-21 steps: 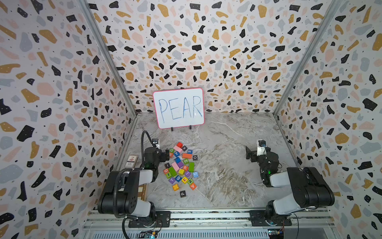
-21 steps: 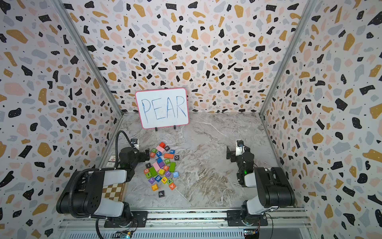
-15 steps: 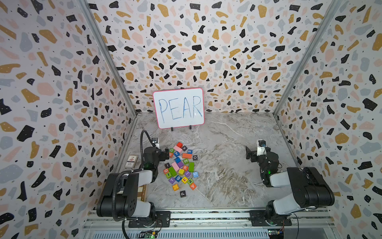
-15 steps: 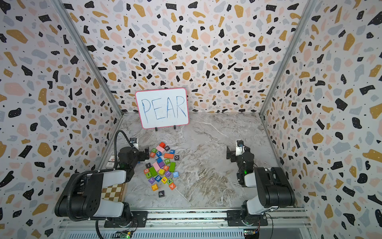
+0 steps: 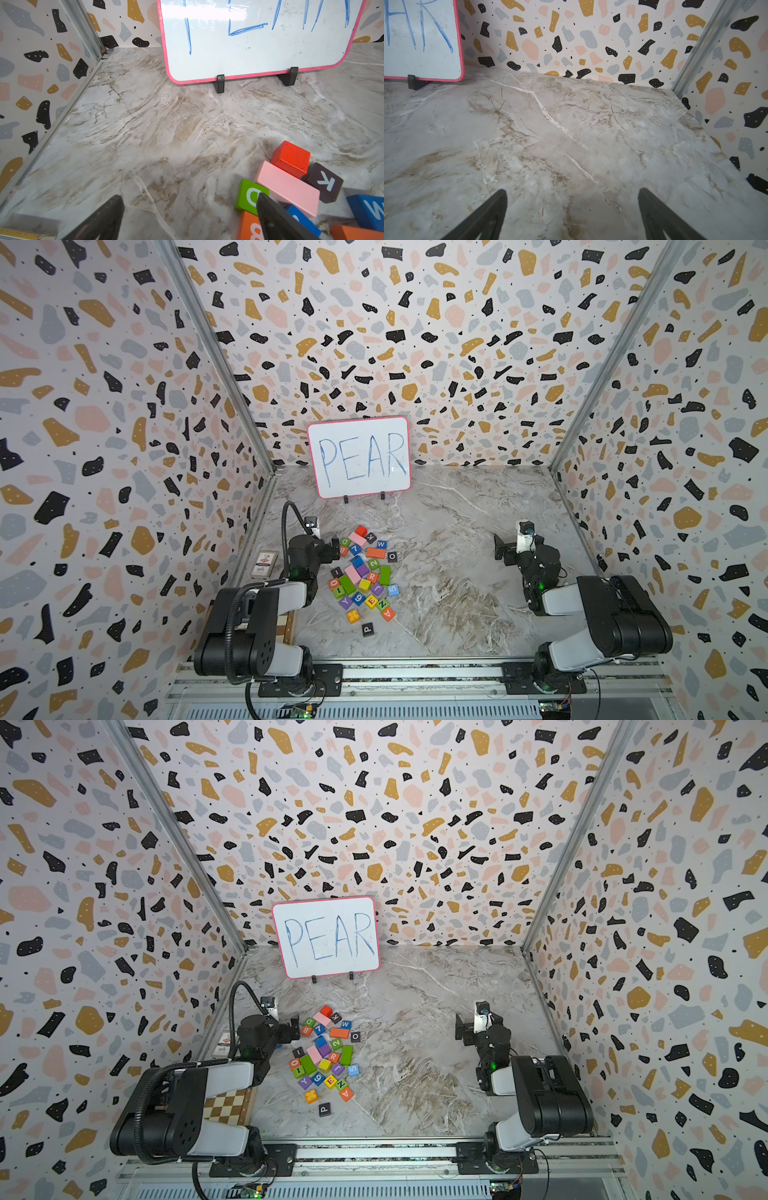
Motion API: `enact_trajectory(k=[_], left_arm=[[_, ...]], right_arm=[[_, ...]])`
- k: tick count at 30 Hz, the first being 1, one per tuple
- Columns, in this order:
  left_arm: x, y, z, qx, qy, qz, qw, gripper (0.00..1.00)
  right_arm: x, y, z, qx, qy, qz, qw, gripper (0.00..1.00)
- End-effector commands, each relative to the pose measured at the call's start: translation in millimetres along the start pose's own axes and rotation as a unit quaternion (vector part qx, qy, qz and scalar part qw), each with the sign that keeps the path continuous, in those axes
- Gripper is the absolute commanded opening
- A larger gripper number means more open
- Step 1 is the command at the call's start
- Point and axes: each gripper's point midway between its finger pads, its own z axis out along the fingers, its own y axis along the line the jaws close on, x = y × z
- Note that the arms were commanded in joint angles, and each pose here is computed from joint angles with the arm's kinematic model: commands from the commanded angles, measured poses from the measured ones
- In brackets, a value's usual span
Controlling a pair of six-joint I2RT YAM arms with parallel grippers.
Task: Spell the uppercase word “pear” with letter blocks
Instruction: Pick up the letter block from the center of the board.
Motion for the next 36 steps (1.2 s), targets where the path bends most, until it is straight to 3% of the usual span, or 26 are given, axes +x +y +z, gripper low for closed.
enact_trajectory(k=[1, 6, 9, 13, 17, 21, 25, 32, 36], left_arm=[[-9.6, 3.5, -1.6, -0.006, -0.021, -0.005, 1.0, 0.99], [-10.2, 3.4, -3.2, -0.006, -0.023, -0.005, 1.0, 0.99], [-17.2, 18.2, -6.9, -0.057, -0.03, -0.02, 0.998, 0.99], [-43.6, 39.3, -26.1, -0.136, 0.02, -0.045, 0.989, 0.99], [-57.7, 26.2, -55.9, -0.163, 0.079, -0.097, 0.979, 0.99], [-26.2, -11.3, -78.3, -0.122, 0.188, -0.155, 0.962, 0.99], [14.8, -45.1, -112.6, -0.094, 0.283, -0.13, 0.946, 0.99], [19.2, -77.9, -175.5, -0.024, 0.312, -0.124, 0.942, 1.0], [50.2, -101.7, -193.2, 0.0, 0.363, -0.131, 0.922, 0.97]], right_arm=[[-11.1, -1.1, 1.3, 0.001, -0.014, 0.002, 1.0, 0.99], [-11.5, -0.8, 0.6, 0.001, -0.015, 0.001, 1.0, 0.99], [-21.4, -4.6, 6.3, 0.023, -0.007, -0.005, 1.0, 0.99], [-49.3, 14.6, 26.0, 0.041, 0.058, -0.01, 0.997, 0.99], [-69.2, 76.2, 21.9, -0.028, 0.081, 0.027, 0.996, 1.0], [-51.3, 160.3, -13.6, -0.137, 0.109, 0.001, 0.985, 1.0], [-18.9, 218.7, -54.9, -0.231, 0.165, -0.026, 0.958, 0.99], [-1.4, 246.7, -112.4, -0.35, 0.174, -0.033, 0.92, 1.0], [6.2, 260.9, -121.1, -0.378, 0.191, -0.033, 0.905, 1.0]])
